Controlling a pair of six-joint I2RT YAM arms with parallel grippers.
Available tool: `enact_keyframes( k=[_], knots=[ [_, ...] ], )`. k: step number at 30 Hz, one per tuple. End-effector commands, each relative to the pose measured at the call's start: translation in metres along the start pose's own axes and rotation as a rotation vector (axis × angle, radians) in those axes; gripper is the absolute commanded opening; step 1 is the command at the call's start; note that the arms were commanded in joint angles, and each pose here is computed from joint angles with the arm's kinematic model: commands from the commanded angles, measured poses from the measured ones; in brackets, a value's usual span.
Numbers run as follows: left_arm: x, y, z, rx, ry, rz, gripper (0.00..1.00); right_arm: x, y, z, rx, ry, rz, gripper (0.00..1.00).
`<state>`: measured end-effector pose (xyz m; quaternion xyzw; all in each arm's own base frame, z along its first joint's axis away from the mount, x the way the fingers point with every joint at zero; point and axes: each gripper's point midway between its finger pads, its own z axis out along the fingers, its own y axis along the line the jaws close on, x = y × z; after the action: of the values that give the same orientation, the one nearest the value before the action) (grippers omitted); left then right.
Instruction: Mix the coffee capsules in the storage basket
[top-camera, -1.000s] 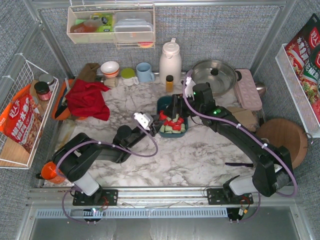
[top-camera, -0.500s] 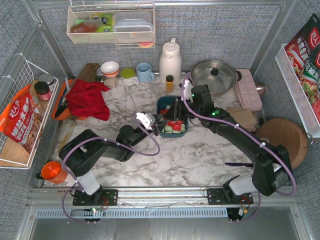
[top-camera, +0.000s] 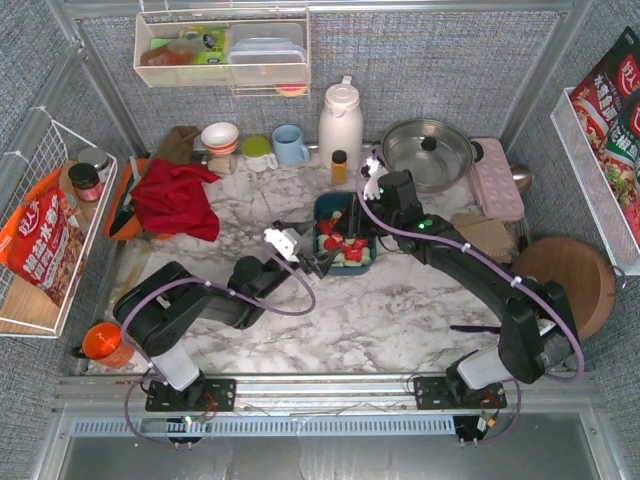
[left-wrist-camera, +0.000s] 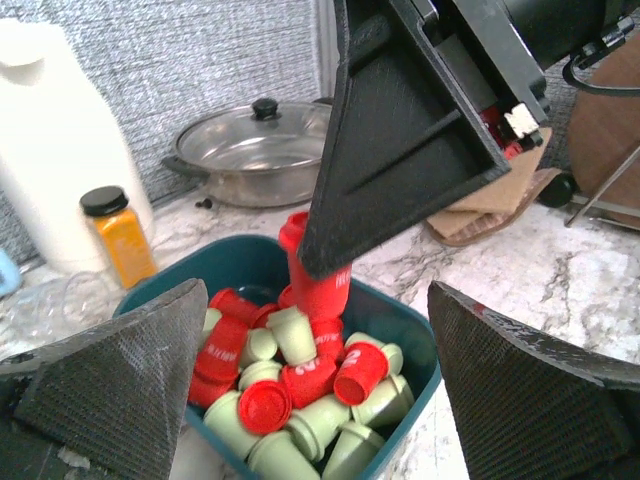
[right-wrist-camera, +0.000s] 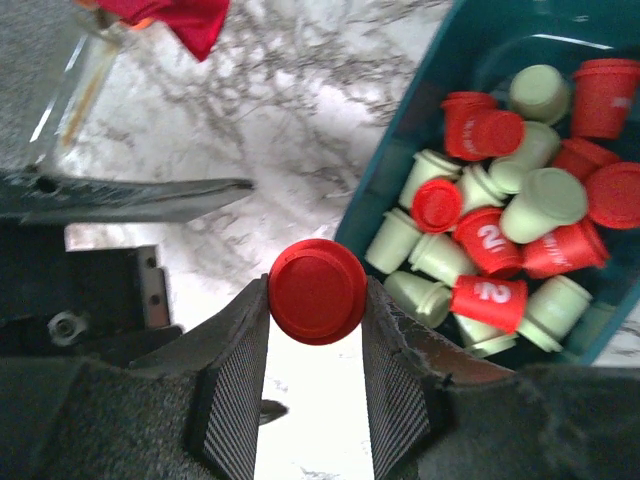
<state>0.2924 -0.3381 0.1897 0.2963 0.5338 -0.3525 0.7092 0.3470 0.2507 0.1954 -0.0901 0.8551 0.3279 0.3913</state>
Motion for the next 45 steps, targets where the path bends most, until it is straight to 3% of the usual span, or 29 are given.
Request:
enact_keyframes(
  k=[1, 5, 10, 16, 20, 24, 26, 27, 31, 34, 37, 45],
  knots=[
    [-0.009, 0.014, -0.013, -0.098, -0.022, -0.025, 0.99, -0.026, -0.036, 0.006, 0.192, -0.107, -0.077, 0.29],
    [-0.005, 0.032, -0.032, -0.226, 0.041, -0.063, 0.99, -0.032, -0.072, 0.019, 0.354, -0.115, -0.128, 0.33],
    [0.002, 0.055, -0.046, -0.391, 0.187, -0.097, 0.99, -0.038, -0.1, 0.046, 0.451, -0.093, -0.153, 0.54],
    [-0.007, 0.078, -0.071, -0.57, 0.291, -0.111, 0.99, -0.033, -0.109, 0.06, 0.479, -0.021, -0.155, 0.68],
    [-0.015, 0.093, -0.095, -0.708, 0.308, -0.137, 0.99, -0.038, -0.109, 0.038, 0.51, -0.051, -0.181, 0.72],
    [-0.023, 0.105, -0.121, -0.832, 0.285, -0.154, 0.99, -0.045, -0.127, -0.001, 0.651, -0.141, -0.207, 0.73],
    [-0.028, 0.109, -0.134, -0.876, 0.268, -0.155, 0.99, -0.05, -0.144, -0.027, 0.768, -0.211, -0.252, 0.97],
    [-0.03, 0.111, -0.14, -0.897, 0.264, -0.155, 0.99, -0.05, -0.153, -0.041, 0.831, -0.239, -0.273, 0.99],
    [-0.039, 0.116, -0.164, -0.966, 0.246, -0.154, 0.99, -0.036, -0.194, -0.078, 1.03, -0.294, -0.418, 0.99],
    [-0.043, 0.119, -0.183, -1.013, 0.227, -0.143, 0.99, -0.008, -0.231, -0.094, 1.149, -0.291, -0.413, 0.99],
    [-0.048, 0.121, -0.2, -1.047, 0.192, -0.142, 0.99, 0.035, -0.266, -0.1, 1.184, -0.277, -0.291, 0.99],
    [-0.05, 0.122, -0.226, -1.094, 0.149, -0.159, 0.99, 0.039, -0.283, -0.108, 1.177, -0.39, -0.243, 0.99]
  ],
)
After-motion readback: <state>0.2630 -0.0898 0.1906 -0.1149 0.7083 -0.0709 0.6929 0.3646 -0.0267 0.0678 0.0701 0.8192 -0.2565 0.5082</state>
